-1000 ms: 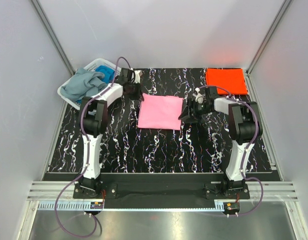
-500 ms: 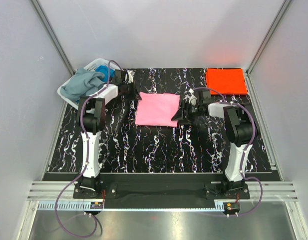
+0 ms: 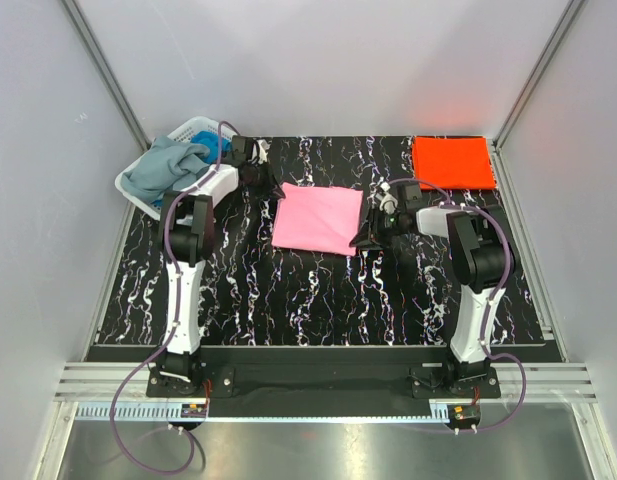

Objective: Fold and stack the t-shirts
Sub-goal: Fold the tshirt

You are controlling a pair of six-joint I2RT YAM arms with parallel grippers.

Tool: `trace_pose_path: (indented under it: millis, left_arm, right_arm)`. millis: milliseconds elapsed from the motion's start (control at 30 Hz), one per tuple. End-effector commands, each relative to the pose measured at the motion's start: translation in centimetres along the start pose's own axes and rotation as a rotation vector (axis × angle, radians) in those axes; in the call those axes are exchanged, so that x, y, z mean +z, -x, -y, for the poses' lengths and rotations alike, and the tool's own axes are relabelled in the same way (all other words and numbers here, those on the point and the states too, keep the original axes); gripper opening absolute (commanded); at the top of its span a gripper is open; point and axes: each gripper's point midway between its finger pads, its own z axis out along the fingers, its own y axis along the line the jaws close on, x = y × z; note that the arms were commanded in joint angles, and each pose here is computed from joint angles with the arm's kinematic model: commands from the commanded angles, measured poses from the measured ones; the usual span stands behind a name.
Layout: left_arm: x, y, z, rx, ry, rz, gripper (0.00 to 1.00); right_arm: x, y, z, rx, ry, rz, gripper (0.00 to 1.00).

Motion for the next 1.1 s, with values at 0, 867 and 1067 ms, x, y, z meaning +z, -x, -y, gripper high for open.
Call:
trace_pose_path:
  millis: [0, 867, 1067]
  left_arm:
    - [0.6, -1.1, -2.7, -0.026, 0.093, -0.028, 0.0]
    - [1.6, -1.1, -1.5, -0.005, -0.042, -0.083, 0.0]
    - [1.8, -1.1, -1.1, -0.006, -0.102, -0.09, 0.0]
  right_arm:
    - [-1.7, 1.5, -0.4, -0.024, -0.087, 0.062, 0.4]
    - [2.4, 15.7, 2.7, -0.078, -0.096, 0.103, 0.93]
    - [4.0, 14.2, 2.7, -0.094, -0.09, 0.048, 0.93]
